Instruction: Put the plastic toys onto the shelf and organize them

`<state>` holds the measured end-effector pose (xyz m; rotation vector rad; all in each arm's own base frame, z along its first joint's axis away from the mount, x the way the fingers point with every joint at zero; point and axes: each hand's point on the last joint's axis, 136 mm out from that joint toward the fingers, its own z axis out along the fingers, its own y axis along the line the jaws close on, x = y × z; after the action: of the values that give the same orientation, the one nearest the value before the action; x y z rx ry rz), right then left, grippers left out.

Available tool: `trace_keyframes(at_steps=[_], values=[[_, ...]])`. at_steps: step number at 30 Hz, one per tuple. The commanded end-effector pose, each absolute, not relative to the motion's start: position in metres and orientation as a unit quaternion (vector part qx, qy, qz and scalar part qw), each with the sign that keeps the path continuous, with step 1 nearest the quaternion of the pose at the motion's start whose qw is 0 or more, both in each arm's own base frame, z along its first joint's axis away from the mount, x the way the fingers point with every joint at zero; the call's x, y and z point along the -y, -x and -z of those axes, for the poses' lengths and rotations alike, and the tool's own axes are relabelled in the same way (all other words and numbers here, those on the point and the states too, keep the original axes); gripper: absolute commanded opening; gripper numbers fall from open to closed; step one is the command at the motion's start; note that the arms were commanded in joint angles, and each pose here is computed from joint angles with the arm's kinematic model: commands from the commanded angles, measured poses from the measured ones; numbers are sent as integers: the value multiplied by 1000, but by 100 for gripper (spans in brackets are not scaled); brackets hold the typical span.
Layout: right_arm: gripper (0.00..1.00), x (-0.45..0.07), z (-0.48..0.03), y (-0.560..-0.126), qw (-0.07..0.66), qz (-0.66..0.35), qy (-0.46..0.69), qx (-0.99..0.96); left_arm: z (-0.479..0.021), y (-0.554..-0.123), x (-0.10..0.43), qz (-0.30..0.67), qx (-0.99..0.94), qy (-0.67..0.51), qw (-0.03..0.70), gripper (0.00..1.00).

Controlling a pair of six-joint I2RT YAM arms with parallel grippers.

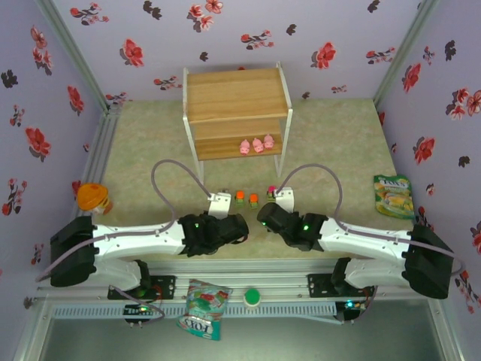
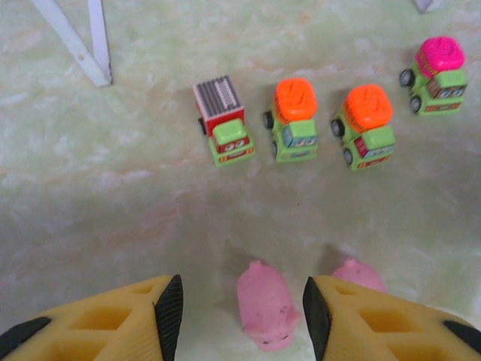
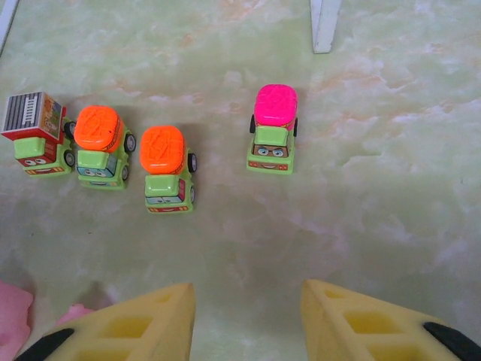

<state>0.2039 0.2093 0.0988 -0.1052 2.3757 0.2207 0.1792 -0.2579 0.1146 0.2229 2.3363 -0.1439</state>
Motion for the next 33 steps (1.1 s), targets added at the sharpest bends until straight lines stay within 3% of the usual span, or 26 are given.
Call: trace_keyframes(at_steps=[1, 15, 22, 33], values=[[46, -216, -106, -206, 375, -97, 31, -921, -101, -172, 251, 53, -925, -67, 370, 53], [48, -213, -109, -211, 379, -75, 28, -922, -65, -160, 262, 32, -947, -73, 313, 55], [48, -209, -111, -212, 382, -76, 23, -921, -59, -158, 268, 42, -948, -77, 305, 61], [49, -202, -110, -212, 382, -75, 17, -921, -49, -158, 270, 36, -953, -76, 291, 61]])
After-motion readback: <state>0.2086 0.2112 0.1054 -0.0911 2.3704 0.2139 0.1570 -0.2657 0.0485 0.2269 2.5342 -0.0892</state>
